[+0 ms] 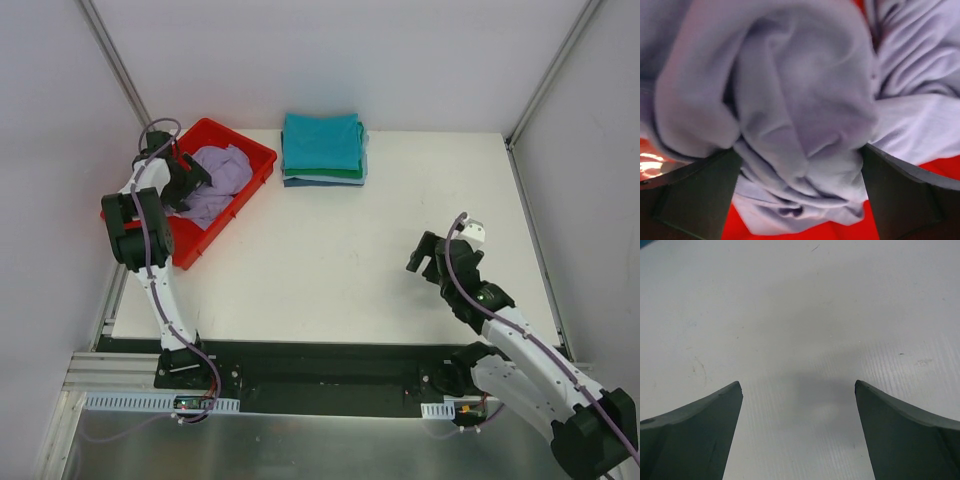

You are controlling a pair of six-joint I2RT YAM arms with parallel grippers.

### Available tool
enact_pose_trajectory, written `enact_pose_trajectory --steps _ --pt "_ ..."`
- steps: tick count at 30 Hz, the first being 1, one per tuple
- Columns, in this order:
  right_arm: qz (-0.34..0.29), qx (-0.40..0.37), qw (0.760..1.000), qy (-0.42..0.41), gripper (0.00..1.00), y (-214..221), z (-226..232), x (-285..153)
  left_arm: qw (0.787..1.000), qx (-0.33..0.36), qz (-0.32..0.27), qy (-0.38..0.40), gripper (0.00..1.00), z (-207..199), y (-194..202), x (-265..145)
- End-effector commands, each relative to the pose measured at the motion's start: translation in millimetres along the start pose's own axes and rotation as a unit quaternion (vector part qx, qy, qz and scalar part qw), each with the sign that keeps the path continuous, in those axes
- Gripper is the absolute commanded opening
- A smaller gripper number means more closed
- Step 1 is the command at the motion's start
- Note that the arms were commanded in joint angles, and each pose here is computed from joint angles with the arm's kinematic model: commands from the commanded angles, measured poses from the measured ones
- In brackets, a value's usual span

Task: Fold and stack the t-shirts
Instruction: Grab crumpled tshirt from bin with the left arm

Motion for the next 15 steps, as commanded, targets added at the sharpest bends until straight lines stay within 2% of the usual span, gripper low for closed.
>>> enact_pose_trajectory --steps 1,2,3,4,5,7,10,15 --pt "-0.013 -0.007 1.0 0.02 0.96 -18 2 6 0.999 0.003 0.033 -0.026 0.95 2 11 9" --pt "-0.007 -0.012 1.0 0.02 0.96 -17 3 9 0.999 0.001 0.041 -0.027 0.86 3 13 12" --pt "-0.002 -0.015 1.0 0.024 0.96 -17 3 11 0.998 0.001 0.051 -0.022 0.61 0 15 13" --pt "0.005 -0.019 1.0 0.025 0.96 -16 5 13 0.998 0.001 0.06 -0.015 0.28 -4 18 13" --pt "0.012 -0.022 0.999 0.025 0.96 -15 6 14 0.998 0.0 0.059 -0.008 0.0 -8 17 9" --pt "0.022 -0.028 0.999 0.022 0.96 -15 9 16 0.999 0.009 0.047 0.006 0.0 -19 12 -5" --pt "0.027 -0.029 0.999 0.02 0.96 -16 11 16 0.999 0.025 0.0 0.043 0.0 -45 -3 -52" --pt "0.01 -0.013 1.0 0.012 0.96 -19 11 11 0.984 0.079 -0.077 0.143 0.0 -102 -5 -163"
Point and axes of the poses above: each gripper's point midway between its finger pads, its own x axis out along the fingers, its own z axis along the line the jaws close on, y = z × x, the point moved 1 cm from there along -x, back along the fingers, and after that the axes turned 9 degrees about -x, right-handed, at the moved point
